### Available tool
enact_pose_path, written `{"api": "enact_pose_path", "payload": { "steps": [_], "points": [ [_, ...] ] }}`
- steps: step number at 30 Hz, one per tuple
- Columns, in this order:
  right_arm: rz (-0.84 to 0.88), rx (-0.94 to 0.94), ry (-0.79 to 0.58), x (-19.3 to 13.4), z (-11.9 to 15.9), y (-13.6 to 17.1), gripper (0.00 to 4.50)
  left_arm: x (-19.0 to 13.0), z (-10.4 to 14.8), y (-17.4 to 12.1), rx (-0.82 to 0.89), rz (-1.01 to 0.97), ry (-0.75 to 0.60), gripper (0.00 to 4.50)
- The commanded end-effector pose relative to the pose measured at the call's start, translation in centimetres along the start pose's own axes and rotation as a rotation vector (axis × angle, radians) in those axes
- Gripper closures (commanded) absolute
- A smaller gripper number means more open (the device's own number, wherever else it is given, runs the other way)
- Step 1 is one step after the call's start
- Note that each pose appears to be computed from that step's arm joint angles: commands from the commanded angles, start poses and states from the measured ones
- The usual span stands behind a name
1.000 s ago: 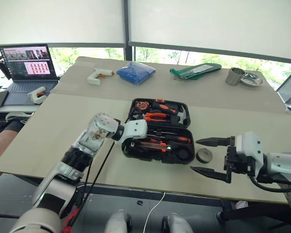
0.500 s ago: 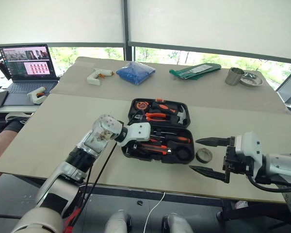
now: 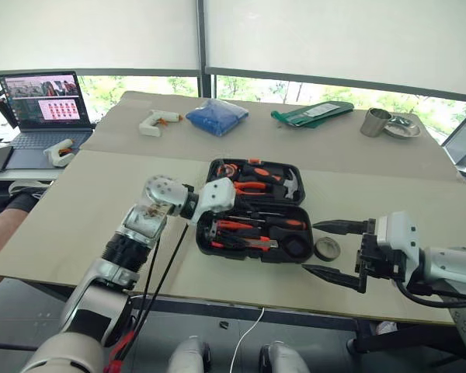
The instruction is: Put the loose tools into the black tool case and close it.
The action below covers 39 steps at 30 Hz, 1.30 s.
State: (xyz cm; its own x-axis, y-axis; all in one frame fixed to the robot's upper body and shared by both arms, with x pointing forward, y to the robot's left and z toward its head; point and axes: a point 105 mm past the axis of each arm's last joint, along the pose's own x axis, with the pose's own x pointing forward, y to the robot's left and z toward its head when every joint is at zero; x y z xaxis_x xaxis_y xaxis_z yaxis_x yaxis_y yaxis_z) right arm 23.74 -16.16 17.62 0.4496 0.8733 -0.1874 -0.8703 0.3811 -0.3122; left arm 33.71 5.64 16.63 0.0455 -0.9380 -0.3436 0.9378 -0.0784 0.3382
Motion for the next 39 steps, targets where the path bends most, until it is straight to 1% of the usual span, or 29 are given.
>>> {"api": "enact_pose_path", "payload": {
  "steps": [1,4,7,8,9,11,16,18,22,25,28,31,34,37,39],
  "points": [
    [-0.032,-0.011,-0.042,-0.2,0.7,-0.4,0.0,-0.7,0.4,0.5,0.053,0.056,-0.075,1.63],
    [-0.041,0.007,-0.041,-0.2,0.3,-0.4,0.0,-0.3,-0.6,0.0,0.067,0.052,-0.062,2.76],
    [-0.045,0.019,-0.038,-0.3,0.0,-0.2,0.0,0.2,-0.9,-0.6,0.04,0.043,-0.073,3.9],
    [-0.048,0.022,-0.037,-0.3,-0.1,-0.1,0.0,0.4,-1.1,-0.8,0.033,0.036,-0.066,4.24],
    [-0.049,0.023,-0.036,-0.4,-0.1,-0.1,0.0,0.5,-1.3,-1.0,0.03,0.032,-0.058,4.4],
    [-0.053,0.029,-0.035,-0.4,-0.3,0.0,0.0,1.0,-2.2,-1.6,0.012,0.015,-0.013,4.4],
    [-0.05,0.036,-0.035,-0.3,-0.3,0.3,0.0,1.8,-3.6,-2.2,-0.058,0.015,0.052,4.4],
    [-0.049,0.036,-0.037,-0.3,-0.3,0.3,0.0,2.0,-4.6,-2.5,-0.119,0.01,0.096,4.4],
    [-0.055,0.033,-0.049,-0.2,-0.2,0.2,0.0,2.5,-5.9,-2.4,-0.203,0.056,0.131,4.4],
    [-0.055,0.032,-0.05,-0.1,-0.3,0.1,0.0,3.1,-7.1,-3.2,-0.257,0.032,0.195,4.4],
    [-0.056,0.03,-0.052,0.0,-0.2,-0.1,0.0,3.2,-8.4,-4.6,-0.309,-0.018,0.265,4.4],
    [-0.057,0.029,-0.052,0.1,-0.3,-0.1,0.0,3.2,-9.4,-4.8,-0.36,0.006,0.301,4.4],
    [-0.06,0.033,-0.05,0.1,-0.4,-0.2,0.0,2.9,-11.0,-5.3,-0.453,0.013,0.367,4.4],
    [-0.06,0.038,-0.049,0.1,-0.5,-0.1,0.0,3.4,-10.9,-4.2,-0.458,0.096,0.294,4.4],
    [-0.062,0.044,-0.048,0.1,-0.5,0.0,0.0,3.7,-9.3,-4.0,-0.399,0.078,0.196,4.4]
  ]
}}
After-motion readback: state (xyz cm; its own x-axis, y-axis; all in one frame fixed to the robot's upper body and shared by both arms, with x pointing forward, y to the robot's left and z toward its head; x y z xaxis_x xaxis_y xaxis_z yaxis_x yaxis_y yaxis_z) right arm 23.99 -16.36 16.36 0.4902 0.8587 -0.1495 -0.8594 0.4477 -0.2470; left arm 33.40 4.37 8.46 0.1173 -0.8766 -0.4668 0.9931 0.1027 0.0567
